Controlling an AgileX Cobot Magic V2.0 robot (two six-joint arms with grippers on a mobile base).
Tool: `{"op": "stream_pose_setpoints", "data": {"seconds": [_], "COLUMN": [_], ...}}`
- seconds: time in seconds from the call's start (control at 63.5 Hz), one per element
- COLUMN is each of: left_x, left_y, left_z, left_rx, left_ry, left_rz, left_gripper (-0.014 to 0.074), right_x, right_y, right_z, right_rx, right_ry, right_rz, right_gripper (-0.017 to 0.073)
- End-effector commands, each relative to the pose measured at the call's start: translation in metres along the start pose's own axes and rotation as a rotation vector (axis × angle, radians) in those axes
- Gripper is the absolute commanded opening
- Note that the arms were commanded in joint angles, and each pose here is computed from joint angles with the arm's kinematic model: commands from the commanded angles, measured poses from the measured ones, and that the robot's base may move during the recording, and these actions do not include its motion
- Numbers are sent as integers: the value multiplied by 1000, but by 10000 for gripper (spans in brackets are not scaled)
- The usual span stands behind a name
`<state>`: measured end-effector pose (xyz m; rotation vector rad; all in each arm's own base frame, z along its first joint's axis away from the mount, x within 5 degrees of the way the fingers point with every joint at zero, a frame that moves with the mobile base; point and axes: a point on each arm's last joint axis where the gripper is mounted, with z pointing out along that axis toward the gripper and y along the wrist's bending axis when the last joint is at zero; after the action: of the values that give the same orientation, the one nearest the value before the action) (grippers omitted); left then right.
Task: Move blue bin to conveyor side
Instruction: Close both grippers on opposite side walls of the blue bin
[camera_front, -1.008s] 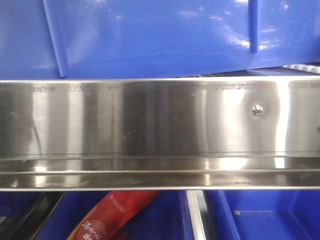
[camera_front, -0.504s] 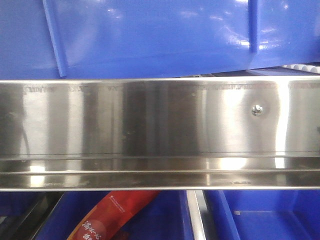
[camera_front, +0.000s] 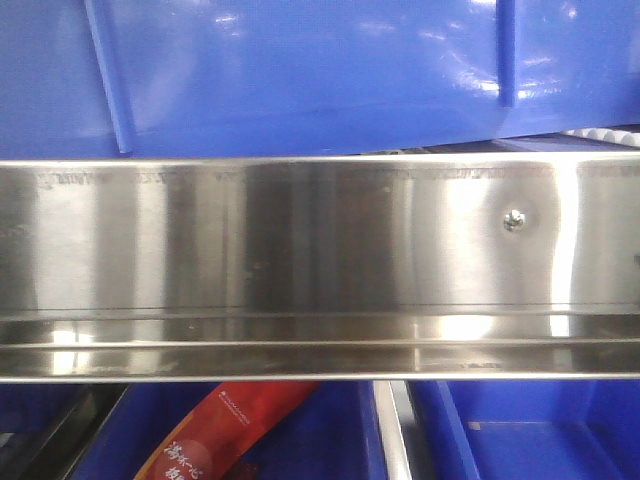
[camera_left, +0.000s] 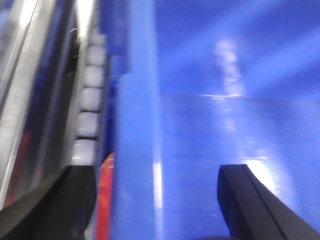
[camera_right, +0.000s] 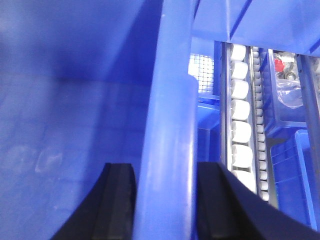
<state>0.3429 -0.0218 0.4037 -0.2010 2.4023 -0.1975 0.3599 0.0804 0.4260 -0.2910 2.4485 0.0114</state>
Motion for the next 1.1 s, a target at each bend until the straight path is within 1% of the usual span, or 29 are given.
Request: {"op": "stream_pose_setpoints", "data": {"seconds": [0.0,0.047,0.094,0.283,0.315,0.441,0.52,0.583,0.756,0.819,0.85,0.913,1.087], "left_x": [0,1,1,3,3,2,2,2,5,7,7,7,7], "left_y": [-8,-9,-8,-7,-7,-1,0,-1,0,-2,-3,-5,-5], "left_z": [-3,-3,-4,-4,-4,-4,-4,-3,7,11,13,15,17], "left_rx": [-20,-42,-65,-86,-90,-99,-84,-70,-75,-58,-49,-32,-33], "left_ry": [-17,-21,-17,5,3,4,8,16,54,75,82,87,86], "left_rz": [36,57,57,65,61,10,-14,-21,-23,-26,-17,-14,1], "left_gripper": [410,410,410,410,410,408,398,391,389,389,389,389,389], "right_x": [0,0,0,0,0,0,0,0,0,0,0,0,0], "right_y": [-3,-3,-3,-3,-3,-3,-3,-3,-3,-3,-3,-3,-3], "right_z": [-2,-2,-2,-2,-2,-1,-1,-1,0,0,0,0,0], "right_rx": [26,26,26,26,26,26,26,26,26,26,26,26,26], "right_ry": [-7,-7,-7,-7,-7,-5,-5,-5,-3,-3,-3,-3,-3], "right_rz": [-7,-7,-7,-7,-7,-7,-7,-7,-7,-7,-7,-7,-7], "right_gripper": [-72,-72,-72,-72,-72,-72,-72,-72,-72,-72,-72,-72,-72]}}
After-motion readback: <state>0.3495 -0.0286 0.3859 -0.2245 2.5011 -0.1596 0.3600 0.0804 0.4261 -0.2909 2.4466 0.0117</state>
